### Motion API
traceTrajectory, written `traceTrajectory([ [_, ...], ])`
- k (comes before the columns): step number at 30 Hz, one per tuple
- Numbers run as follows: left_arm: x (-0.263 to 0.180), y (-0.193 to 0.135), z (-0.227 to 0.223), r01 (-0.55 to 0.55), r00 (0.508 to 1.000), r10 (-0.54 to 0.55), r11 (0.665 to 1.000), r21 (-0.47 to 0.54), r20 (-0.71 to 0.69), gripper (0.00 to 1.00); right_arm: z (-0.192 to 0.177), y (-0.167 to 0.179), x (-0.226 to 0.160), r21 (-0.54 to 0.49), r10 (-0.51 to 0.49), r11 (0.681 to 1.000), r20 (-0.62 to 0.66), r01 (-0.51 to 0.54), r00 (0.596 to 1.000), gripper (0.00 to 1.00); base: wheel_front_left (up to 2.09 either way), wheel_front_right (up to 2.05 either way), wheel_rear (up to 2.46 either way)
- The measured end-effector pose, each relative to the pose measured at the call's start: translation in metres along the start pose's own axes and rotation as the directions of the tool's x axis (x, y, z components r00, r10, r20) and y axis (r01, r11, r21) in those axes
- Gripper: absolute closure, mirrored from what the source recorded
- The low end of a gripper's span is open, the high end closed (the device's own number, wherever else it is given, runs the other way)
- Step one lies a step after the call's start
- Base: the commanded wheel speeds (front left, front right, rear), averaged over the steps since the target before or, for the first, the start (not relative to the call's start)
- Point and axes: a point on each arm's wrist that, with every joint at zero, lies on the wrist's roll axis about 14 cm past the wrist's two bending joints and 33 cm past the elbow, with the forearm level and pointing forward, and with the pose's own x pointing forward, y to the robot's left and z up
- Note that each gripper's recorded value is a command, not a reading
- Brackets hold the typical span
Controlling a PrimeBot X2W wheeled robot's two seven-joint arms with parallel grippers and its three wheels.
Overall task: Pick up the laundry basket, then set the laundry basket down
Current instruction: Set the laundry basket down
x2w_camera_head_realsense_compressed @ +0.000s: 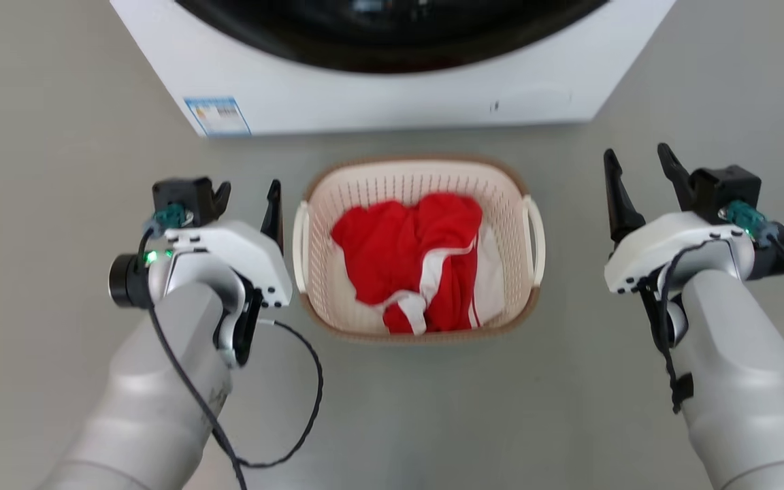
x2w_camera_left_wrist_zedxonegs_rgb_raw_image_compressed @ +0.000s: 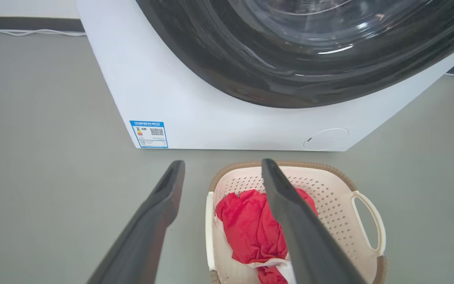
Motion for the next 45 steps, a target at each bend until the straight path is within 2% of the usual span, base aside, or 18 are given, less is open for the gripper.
traceTrajectory([
  [5,-0.029,0.004,0.021,-0.019,0.997,0.020,1.000,-0.018,0.077,0.00,0.029,0.000,-0.022,-0.017,-0.003,1.000,0.081,0.005,0.997,0.00,0.00,0.00,0.00],
  [14,-0.075,0.015,0.048,-0.043,0.979,0.047,0.999,-0.025,0.197,0.00,0.058,0.002,-0.062,-0.028,-0.003,1.000,0.180,0.008,0.984,0.00,0.00,0.00,0.00],
  [32,-0.158,0.032,0.054,-0.087,0.933,0.101,0.995,-0.054,0.347,0.00,0.061,0.008,-0.133,-0.051,0.010,0.999,0.267,0.004,0.964,0.00,0.00,0.00,0.00],
  [45,-0.186,0.035,0.044,-0.098,0.916,0.115,0.993,-0.063,0.384,0.00,0.055,0.001,-0.161,-0.053,-0.009,0.998,0.296,0.026,0.955,0.00,0.00,0.00,0.00],
])
